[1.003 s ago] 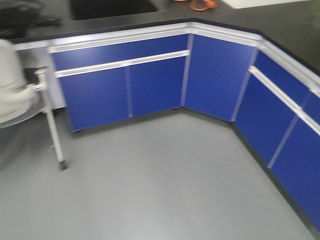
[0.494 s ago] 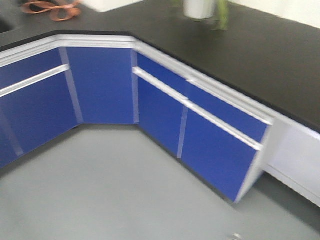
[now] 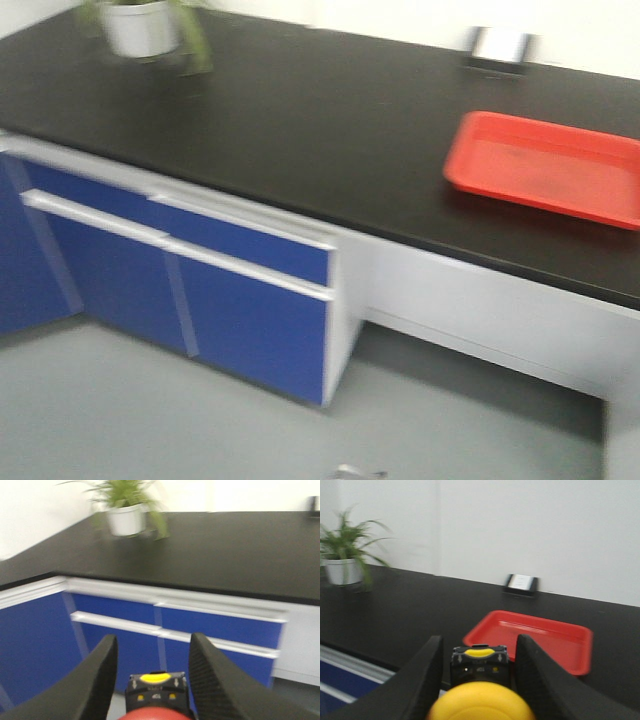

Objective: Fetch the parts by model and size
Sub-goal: 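Drive the base across the room toward the bench with the red tray, then approach and stop the base in front of the red tray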

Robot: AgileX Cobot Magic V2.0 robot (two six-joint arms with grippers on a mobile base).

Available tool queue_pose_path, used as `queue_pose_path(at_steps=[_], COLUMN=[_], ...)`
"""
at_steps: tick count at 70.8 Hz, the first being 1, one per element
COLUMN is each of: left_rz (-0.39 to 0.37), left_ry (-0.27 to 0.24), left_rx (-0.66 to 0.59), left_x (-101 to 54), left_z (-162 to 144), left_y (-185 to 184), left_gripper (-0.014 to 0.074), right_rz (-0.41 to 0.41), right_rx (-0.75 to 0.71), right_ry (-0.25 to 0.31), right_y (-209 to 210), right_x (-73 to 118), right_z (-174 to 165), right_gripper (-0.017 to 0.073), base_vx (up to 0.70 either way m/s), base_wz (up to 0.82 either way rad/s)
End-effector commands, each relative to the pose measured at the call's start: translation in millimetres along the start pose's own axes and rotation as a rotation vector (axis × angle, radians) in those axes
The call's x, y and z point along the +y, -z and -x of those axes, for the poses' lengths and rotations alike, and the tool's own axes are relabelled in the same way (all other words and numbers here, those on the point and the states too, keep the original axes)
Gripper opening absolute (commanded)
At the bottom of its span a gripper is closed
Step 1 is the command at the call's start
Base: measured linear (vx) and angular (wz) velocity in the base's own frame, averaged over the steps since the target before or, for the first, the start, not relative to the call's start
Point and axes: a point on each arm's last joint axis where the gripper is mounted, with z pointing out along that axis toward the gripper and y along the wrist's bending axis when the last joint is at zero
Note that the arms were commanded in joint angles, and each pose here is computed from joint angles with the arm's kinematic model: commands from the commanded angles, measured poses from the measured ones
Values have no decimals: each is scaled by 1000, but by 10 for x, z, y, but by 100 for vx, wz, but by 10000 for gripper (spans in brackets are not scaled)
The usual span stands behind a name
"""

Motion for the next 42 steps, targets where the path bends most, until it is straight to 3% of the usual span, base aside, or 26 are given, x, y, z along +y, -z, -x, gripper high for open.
queue_pose_path(at_steps=[1,23,42], left_rz=[0,0,0], left_ry=[5,5,5], left_rx=[-105,-105,-105], left_x=[7,7,7], left_z=[152,152,152], left_y=[33,33,33], left_gripper=[-4,-4,-4], right_rz=[-7,-7,-7], right_rx=[-91,-91,-91], right_ry=[6,6,6], right_y=[5,5,5], right_x=[-8,-8,-8], right_z=[144,144,144], right_gripper=[-6,-6,-6], base_vx=[16,15,13], base_wz=[-81,-74,-40])
